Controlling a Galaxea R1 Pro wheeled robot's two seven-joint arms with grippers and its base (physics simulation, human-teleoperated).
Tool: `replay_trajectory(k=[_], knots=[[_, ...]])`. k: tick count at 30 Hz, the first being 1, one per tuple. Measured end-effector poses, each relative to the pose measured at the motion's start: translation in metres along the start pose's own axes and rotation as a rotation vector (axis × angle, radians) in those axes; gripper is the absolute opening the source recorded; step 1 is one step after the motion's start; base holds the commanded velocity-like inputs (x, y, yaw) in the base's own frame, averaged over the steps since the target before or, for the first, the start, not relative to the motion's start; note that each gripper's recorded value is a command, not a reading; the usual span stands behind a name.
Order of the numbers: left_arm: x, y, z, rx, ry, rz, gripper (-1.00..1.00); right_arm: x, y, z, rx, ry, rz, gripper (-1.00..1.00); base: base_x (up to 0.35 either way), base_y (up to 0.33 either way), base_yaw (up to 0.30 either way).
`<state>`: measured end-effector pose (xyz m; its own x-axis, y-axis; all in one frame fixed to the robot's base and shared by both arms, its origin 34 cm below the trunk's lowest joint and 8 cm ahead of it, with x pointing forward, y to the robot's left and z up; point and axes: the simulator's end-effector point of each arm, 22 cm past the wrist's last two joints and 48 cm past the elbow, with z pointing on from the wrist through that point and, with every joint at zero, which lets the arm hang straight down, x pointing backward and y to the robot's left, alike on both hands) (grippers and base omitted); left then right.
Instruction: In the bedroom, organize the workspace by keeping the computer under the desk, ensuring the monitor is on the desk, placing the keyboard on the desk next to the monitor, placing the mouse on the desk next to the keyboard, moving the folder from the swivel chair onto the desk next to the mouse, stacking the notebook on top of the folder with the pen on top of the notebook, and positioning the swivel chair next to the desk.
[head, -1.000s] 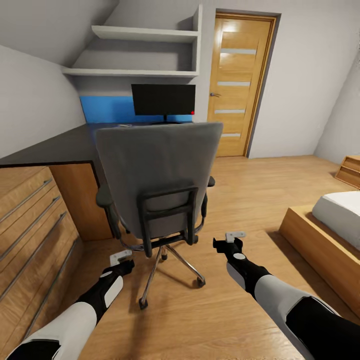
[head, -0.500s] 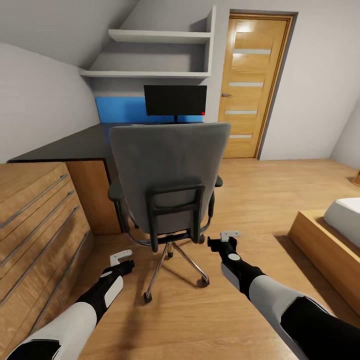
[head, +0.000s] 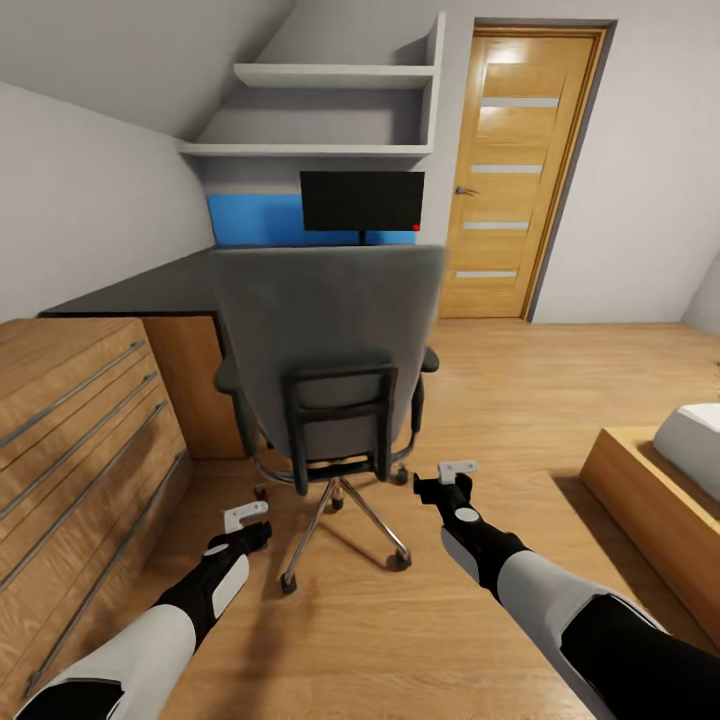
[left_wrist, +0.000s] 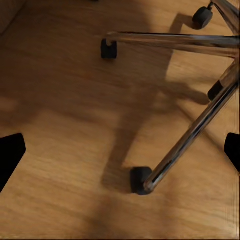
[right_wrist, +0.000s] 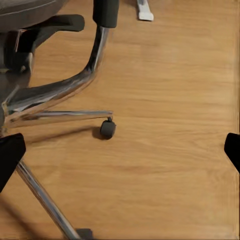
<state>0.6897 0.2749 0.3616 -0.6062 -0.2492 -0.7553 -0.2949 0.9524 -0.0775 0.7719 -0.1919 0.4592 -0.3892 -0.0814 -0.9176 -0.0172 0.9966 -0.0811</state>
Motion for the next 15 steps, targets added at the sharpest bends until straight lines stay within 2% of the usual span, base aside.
replay_trajectory(k=[9, 11, 15], knots=[[0.002, -0.002, 0.000, 0.002, 0.003, 0.016, 1.00, 0.000, 0.003, -0.001, -0.010, -0.008, -0.049, 1.00, -0.017, -0.322, 0.003], [0.006, -0.009, -0.001, 0.014, 0.005, 0.056, 1.00, 0.001, 0.003, -0.001, -0.013, -0.007, -0.055, 1.00, -0.002, -0.306, 0.000], [0.019, -0.023, -0.004, 0.032, 0.022, 0.086, 1.00, 0.003, 0.011, -0.002, -0.024, -0.006, -0.057, 1.00, -0.001, -0.178, 0.000]])
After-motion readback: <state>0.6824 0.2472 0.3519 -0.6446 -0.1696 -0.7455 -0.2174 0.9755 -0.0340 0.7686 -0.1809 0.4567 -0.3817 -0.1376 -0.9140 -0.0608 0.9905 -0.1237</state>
